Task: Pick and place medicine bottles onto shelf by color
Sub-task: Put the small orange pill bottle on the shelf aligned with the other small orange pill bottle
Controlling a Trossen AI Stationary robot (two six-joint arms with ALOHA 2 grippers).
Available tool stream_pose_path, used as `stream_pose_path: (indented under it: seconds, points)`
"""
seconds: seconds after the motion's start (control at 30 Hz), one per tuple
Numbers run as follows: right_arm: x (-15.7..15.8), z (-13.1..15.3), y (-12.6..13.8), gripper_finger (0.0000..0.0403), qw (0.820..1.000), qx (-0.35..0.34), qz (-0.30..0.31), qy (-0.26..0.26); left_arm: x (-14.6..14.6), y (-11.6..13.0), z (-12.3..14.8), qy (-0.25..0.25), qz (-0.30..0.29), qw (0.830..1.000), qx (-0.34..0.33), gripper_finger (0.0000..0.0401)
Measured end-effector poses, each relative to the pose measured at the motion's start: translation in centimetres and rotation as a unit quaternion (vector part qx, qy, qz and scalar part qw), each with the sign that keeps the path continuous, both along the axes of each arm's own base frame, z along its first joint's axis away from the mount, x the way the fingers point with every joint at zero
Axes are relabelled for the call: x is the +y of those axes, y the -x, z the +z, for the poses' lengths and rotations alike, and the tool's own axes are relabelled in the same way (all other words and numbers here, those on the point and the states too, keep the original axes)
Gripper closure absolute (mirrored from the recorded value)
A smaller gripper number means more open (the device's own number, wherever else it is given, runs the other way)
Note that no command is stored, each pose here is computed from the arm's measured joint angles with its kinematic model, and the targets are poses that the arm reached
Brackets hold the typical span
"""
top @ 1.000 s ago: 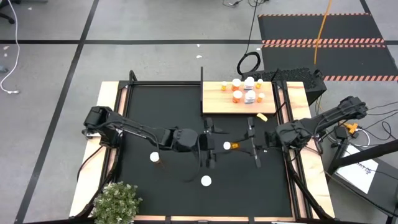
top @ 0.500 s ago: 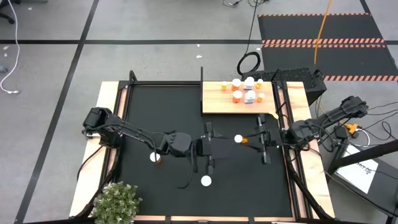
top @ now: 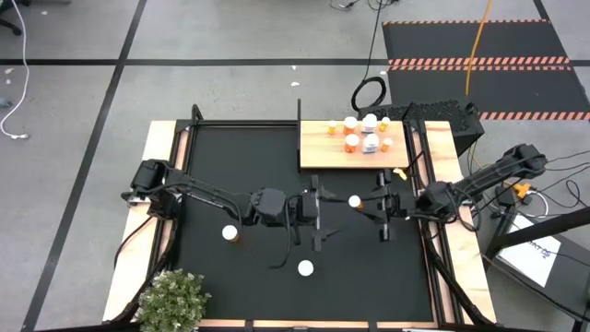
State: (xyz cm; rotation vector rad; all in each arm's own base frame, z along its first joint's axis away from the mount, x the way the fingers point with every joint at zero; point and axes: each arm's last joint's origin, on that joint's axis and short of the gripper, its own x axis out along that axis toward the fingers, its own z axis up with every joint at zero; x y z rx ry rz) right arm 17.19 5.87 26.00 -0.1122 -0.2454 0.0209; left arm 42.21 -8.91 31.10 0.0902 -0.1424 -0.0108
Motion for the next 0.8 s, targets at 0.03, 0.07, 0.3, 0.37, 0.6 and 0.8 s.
stream_pose_path:
  seconds: [0.03,0.07,0.3,0.37,0.6,0.8]
  points:
    - [0.0,-0.1,-0.2,0.0300,1.000,-0.002,-0.002,-0.001,0.0,0.0,0.0,0.000,0.000,1.000,-0.002,0.0115]
    - [0.1,-0.2,-0.4,0.0300,1.000,-0.004,-0.003,0.000,0.1,0.0,0.0,0.001,0.002,1.000,-0.002,0.0122]
    - [0.5,-0.8,-1.4,0.0300,1.000,-0.009,0.006,0.009,0.6,-0.3,-0.2,0.003,0.007,1.000,-0.007,0.0150]
    - [0.5,-0.8,-1.5,0.0300,1.000,-0.012,0.006,0.008,0.8,-0.5,-0.5,0.002,0.009,1.000,-0.005,0.0150]
    - [0.6,-0.8,-1.7,0.0300,1.000,-0.018,0.003,0.006,1.2,-0.7,-0.7,-0.007,-0.009,1.000,0.004,0.0151]
    - [0.5,-0.9,-1.8,0.0300,1.000,-0.013,0.000,0.008,1.2,-0.7,-0.7,-0.020,-0.008,1.000,0.003,0.0151]
